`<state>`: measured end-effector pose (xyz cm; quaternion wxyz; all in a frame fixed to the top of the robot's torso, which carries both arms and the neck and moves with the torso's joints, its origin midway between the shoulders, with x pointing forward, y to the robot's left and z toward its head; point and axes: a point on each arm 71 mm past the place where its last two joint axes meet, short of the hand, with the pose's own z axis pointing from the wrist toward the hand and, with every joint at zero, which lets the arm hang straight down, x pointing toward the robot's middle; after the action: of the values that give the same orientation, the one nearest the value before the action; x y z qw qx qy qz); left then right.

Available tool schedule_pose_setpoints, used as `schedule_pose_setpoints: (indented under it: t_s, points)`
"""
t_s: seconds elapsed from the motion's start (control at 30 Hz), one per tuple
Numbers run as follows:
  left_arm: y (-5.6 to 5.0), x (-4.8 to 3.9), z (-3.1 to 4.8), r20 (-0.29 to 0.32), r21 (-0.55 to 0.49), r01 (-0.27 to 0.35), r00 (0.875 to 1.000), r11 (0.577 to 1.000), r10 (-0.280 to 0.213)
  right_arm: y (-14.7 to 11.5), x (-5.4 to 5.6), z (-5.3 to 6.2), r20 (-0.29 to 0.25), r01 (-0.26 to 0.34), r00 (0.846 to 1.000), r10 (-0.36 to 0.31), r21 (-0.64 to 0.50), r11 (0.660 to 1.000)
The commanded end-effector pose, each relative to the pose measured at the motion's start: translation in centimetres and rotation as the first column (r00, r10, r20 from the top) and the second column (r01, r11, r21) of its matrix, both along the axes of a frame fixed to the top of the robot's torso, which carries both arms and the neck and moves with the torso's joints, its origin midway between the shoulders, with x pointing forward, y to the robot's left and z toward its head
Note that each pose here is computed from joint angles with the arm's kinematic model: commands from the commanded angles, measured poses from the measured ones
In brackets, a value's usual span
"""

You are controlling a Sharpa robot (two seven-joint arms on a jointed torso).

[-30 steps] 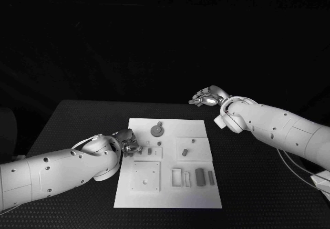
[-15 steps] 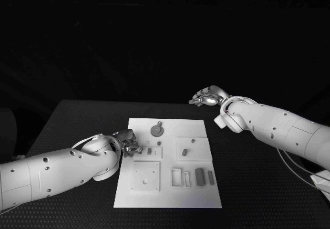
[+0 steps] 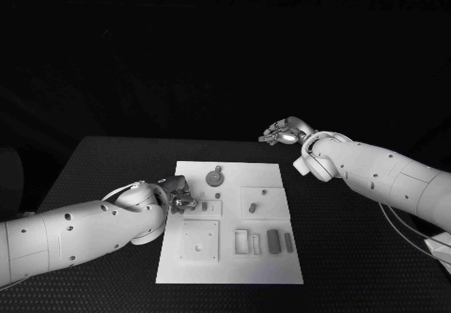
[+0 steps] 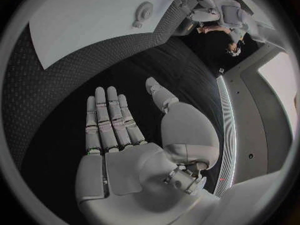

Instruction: Assemble the parts on the task board

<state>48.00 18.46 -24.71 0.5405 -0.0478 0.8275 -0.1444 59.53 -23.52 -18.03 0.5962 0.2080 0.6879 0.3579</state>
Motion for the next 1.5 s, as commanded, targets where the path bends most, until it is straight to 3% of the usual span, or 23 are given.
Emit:
schedule_pose_setpoints:
  t_s: [0.03, 0.47, 0.7, 1.07, 1.5]
  points:
    - [-0.7, -0.49, -0.73, -0.051, 0.029, 0.036, 0.998, 0.999, -0.035, 0.2, 0.0, 0.0, -0.006, -0.014, 1.000, 0.014, 0.003, 1.000]
    - [-0.7, -0.43, -0.74, -0.043, 0.082, 0.047, 0.998, 0.996, -0.044, 0.1, 0.0, 0.0, -0.006, -0.012, 1.000, 0.012, 0.003, 1.000]
    - [-0.6, -0.24, -0.42, 0.009, 0.087, 0.033, 0.999, 0.996, -0.034, 0.1, 0.0, 0.0, -0.006, -0.013, 1.000, 0.013, 0.004, 1.000]
    - [0.0, -0.22, -0.17, 0.040, 0.084, 0.017, 0.999, 0.996, -0.021, 0.1, 0.0, -0.1, -0.007, -0.012, 1.000, 0.012, 0.005, 1.000]
    - [0.2, -0.31, -0.20, 0.028, 0.097, 0.023, 0.999, 0.995, -0.026, 0.1, 0.0, -0.1, -0.009, -0.013, 1.000, 0.013, 0.008, 1.000]
